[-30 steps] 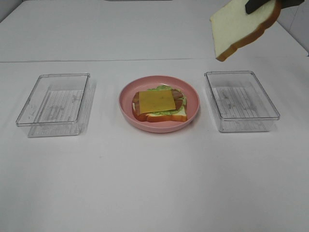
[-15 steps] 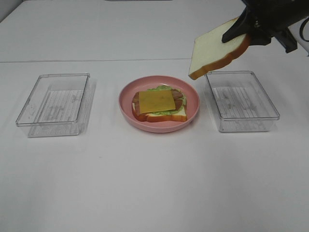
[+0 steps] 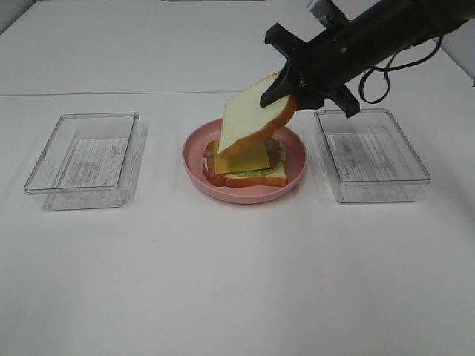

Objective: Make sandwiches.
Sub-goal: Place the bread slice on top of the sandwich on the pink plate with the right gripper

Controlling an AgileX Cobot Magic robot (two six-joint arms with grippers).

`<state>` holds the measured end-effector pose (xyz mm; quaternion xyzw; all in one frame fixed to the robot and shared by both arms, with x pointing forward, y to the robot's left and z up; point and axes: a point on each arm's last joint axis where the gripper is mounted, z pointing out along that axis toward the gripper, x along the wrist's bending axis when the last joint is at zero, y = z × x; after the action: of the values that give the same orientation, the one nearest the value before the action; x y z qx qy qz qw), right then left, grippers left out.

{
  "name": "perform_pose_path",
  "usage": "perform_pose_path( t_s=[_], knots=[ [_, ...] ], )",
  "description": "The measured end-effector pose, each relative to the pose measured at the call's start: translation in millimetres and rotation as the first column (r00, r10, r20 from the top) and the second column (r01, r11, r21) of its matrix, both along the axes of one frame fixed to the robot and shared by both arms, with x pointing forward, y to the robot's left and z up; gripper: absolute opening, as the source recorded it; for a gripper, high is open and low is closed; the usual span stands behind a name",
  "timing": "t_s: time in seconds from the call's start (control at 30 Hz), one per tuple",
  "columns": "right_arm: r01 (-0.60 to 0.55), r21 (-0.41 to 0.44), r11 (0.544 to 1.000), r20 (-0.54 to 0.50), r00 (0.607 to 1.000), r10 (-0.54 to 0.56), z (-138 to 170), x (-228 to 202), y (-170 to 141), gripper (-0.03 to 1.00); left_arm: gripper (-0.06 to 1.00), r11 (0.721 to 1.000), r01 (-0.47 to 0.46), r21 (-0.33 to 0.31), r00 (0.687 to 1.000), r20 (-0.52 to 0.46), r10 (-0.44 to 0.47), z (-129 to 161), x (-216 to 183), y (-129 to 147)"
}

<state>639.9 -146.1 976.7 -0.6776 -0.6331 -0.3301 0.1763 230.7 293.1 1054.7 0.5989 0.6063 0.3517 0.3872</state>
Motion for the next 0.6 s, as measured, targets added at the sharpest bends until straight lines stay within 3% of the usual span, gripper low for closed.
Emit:
perform_pose_path(
  t_s=[0.27, 0.6],
  knots=[
    [-0.027, 0.038, 0.999, -0.012, 1.000, 0.027, -5, 10, 17, 0.21, 0.99, 1.000, 0.000, 0.000, 1.000, 0.000, 0.000, 0, 0, 0],
    [-0.020, 0.029, 0.999, -0.087, 0.996, 0.023, -42, 16, 19, 0.21, 0.99, 1.000, 0.000, 0.000, 1.000, 0.000, 0.000, 0, 0, 0]
  ],
)
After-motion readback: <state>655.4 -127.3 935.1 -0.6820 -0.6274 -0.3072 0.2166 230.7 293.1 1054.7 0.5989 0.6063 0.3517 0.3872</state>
